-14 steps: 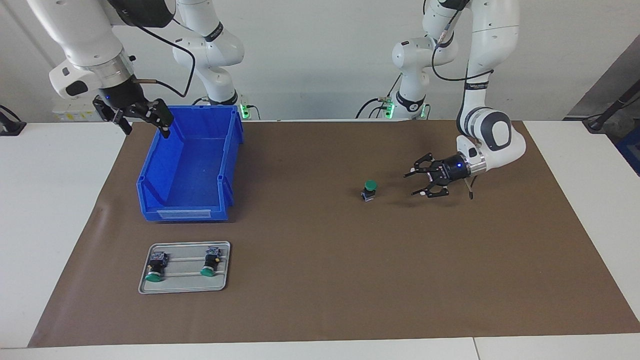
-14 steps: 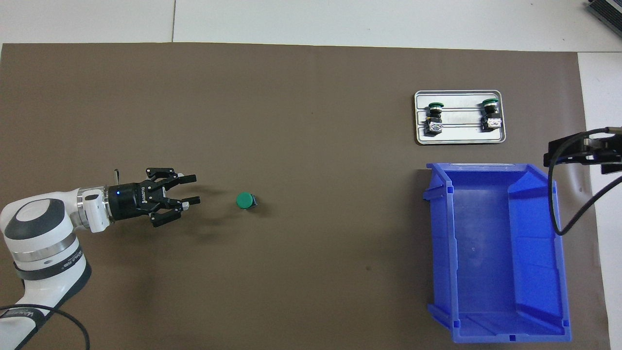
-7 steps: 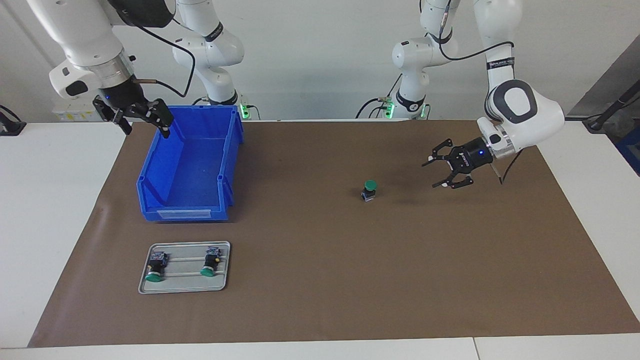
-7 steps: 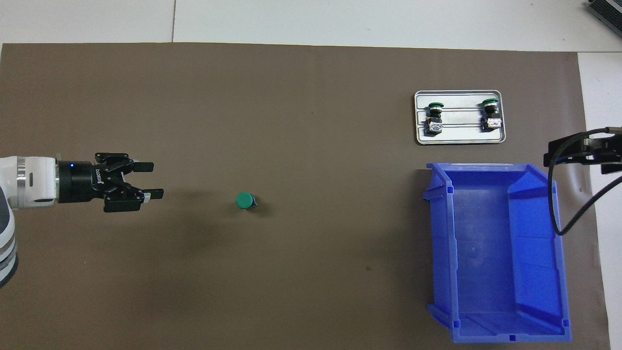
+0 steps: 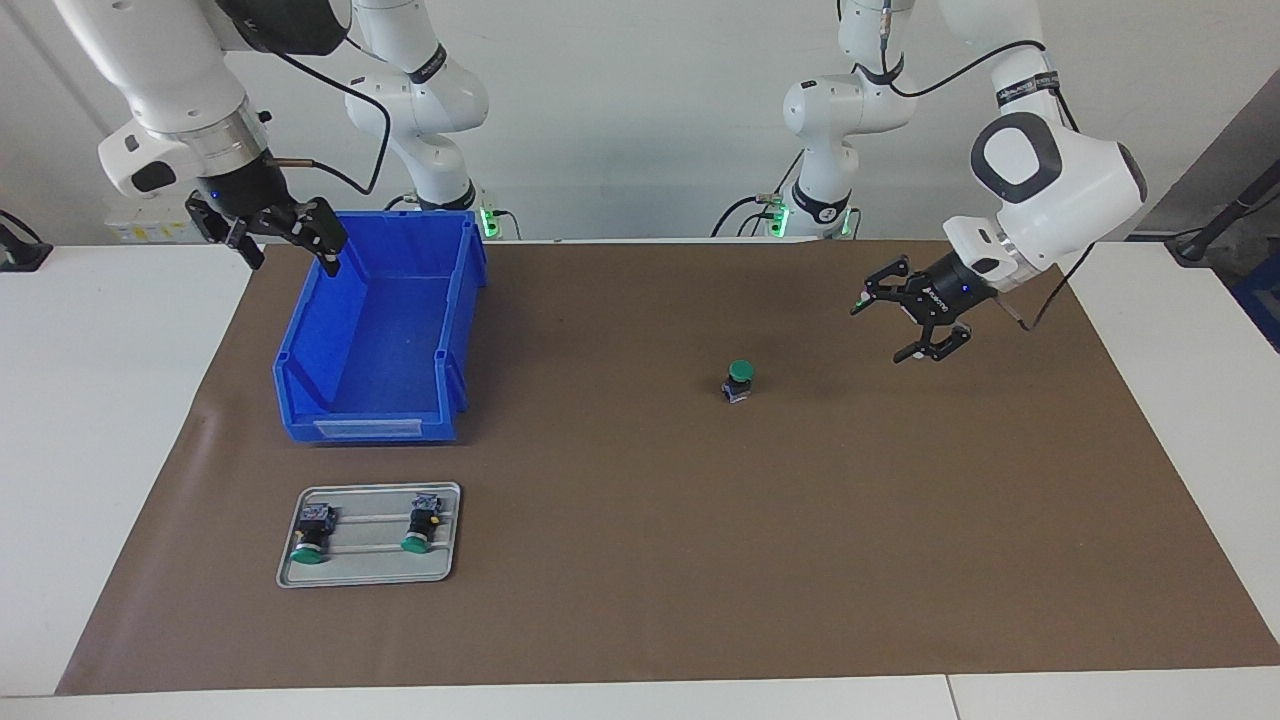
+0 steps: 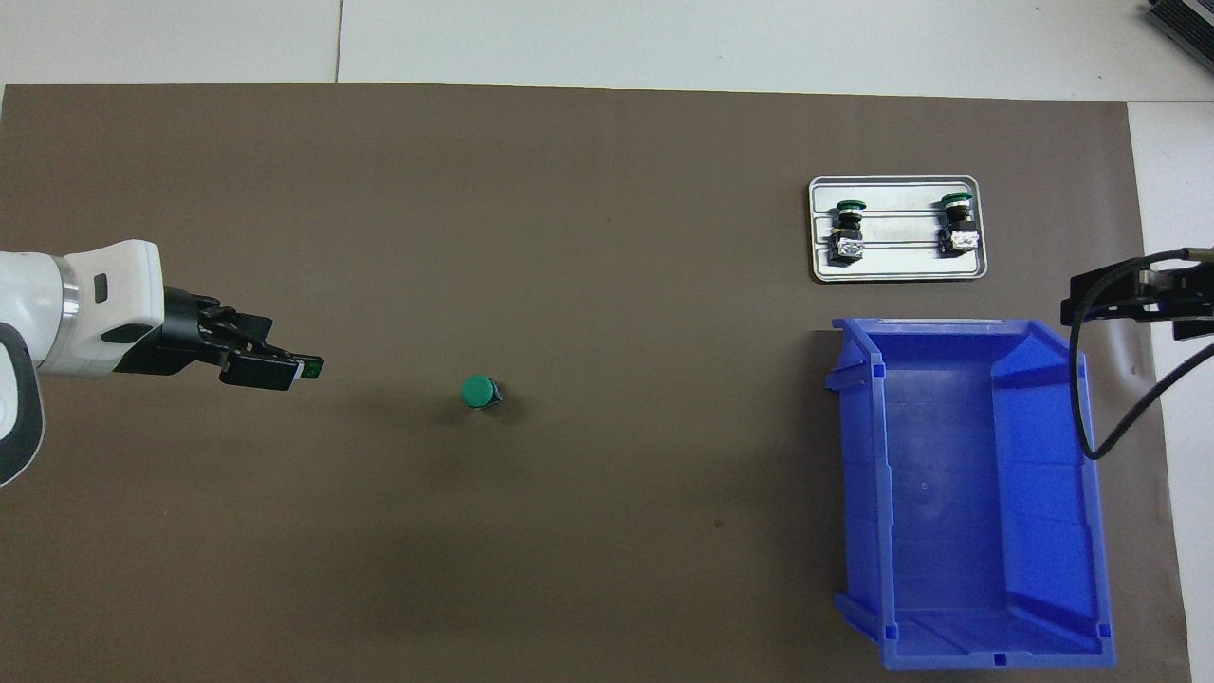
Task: Place and press button with both arms
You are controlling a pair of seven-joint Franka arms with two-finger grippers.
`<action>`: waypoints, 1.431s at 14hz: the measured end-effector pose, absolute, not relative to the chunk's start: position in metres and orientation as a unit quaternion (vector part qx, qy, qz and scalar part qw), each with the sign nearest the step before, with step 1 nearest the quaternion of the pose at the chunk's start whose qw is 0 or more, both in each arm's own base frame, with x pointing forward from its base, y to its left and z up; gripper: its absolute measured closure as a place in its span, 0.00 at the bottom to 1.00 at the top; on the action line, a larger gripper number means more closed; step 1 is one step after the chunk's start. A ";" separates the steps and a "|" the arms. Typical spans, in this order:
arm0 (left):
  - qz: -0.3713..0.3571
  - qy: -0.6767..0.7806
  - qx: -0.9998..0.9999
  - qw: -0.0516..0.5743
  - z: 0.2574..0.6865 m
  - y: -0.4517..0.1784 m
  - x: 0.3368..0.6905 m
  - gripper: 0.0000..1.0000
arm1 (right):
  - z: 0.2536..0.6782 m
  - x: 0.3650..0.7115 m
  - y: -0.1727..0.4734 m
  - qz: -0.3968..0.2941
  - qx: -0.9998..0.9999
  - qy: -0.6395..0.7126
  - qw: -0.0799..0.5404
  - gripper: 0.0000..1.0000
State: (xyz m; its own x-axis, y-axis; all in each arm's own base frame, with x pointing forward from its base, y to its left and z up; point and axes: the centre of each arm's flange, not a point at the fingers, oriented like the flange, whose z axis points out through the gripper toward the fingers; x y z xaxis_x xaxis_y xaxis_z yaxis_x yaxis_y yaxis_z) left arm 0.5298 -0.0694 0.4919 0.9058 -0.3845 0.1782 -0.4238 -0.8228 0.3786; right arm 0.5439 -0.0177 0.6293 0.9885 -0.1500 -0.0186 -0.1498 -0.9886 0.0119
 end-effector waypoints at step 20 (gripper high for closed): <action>0.005 -0.170 0.984 0.046 0.468 -0.238 0.483 0.99 | 0.629 0.544 -0.018 -0.010 0.997 -0.075 0.005 0.00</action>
